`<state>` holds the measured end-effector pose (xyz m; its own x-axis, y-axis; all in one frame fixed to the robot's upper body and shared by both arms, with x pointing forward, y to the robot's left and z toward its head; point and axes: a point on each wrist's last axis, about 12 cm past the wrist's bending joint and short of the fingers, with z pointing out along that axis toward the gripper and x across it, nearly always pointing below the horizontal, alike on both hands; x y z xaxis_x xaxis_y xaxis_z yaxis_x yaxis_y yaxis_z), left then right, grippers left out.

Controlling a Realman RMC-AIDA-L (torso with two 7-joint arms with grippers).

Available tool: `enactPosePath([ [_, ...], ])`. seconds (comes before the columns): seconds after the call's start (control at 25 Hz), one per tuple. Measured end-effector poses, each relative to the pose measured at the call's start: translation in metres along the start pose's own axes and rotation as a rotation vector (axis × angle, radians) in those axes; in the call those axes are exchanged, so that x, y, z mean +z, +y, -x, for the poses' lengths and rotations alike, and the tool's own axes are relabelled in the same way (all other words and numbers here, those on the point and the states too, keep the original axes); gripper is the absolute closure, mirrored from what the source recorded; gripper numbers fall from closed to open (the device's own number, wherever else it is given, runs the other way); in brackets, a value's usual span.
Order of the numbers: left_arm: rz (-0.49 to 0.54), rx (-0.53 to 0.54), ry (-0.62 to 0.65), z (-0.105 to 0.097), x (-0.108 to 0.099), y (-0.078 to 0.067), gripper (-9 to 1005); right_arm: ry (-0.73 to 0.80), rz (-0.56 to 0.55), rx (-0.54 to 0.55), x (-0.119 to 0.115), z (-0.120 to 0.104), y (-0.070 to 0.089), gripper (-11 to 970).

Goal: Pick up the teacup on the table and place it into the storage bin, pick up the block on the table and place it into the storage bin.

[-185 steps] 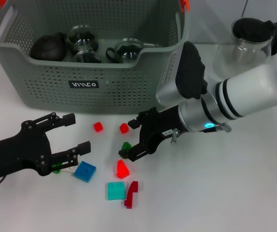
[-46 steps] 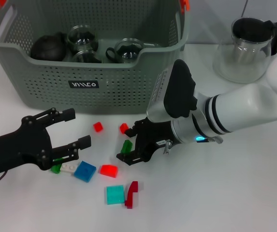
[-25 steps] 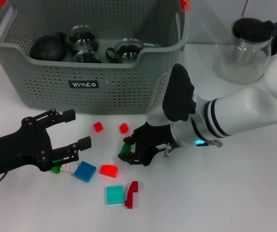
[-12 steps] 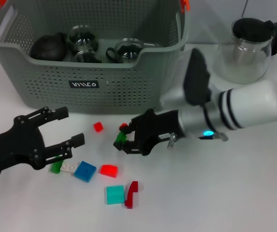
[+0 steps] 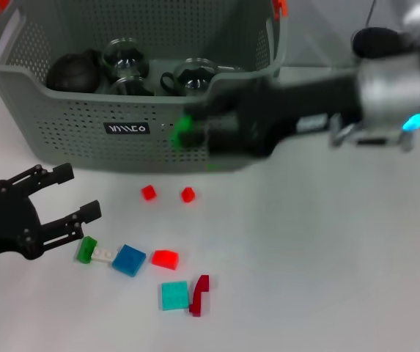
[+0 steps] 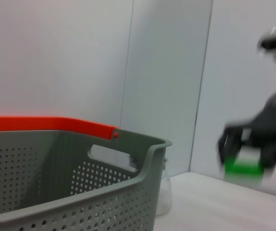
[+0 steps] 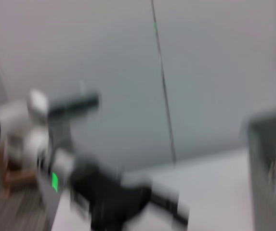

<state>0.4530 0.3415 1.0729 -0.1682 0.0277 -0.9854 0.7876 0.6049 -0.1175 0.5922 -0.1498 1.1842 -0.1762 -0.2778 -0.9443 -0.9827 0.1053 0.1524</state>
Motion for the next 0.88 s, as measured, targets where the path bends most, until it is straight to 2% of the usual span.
enactPosePath([
  [0.2, -0.018, 0.003, -0.005, 0.002, 0.006, 0.0, 198, -0.119, -0.043, -0.063, -0.019, 0.061, -0.01, 496],
  [0.32, -0.03, 0.005, -0.011, 0.003, 0.011, 0.001, 198, -0.127, -0.092, -0.067, -0.021, 0.092, -0.023, 491],
  [0.4, -0.037, 0.001, -0.015, 0.004, 0.013, 0.001, 198, -0.099, -0.156, -0.063, -0.017, 0.105, -0.033, 487],
  [0.52, -0.043, -0.001, -0.018, 0.006, 0.014, 0.002, 198, -0.049, -0.274, -0.064, -0.011, 0.114, -0.047, 482],
  [0.6, -0.048, -0.001, -0.021, 0.006, 0.014, 0.001, 198, -0.014, -0.31, -0.072, -0.007, 0.115, -0.051, 479],
  [0.68, -0.05, -0.001, -0.022, 0.006, 0.014, 0.001, 199, 0.012, -0.317, -0.081, -0.002, 0.114, -0.052, 475],
  [0.88, -0.055, 0.0, -0.026, 0.007, 0.015, 0.001, 199, -0.003, -0.254, -0.122, -0.007, 0.113, -0.041, 314],
])
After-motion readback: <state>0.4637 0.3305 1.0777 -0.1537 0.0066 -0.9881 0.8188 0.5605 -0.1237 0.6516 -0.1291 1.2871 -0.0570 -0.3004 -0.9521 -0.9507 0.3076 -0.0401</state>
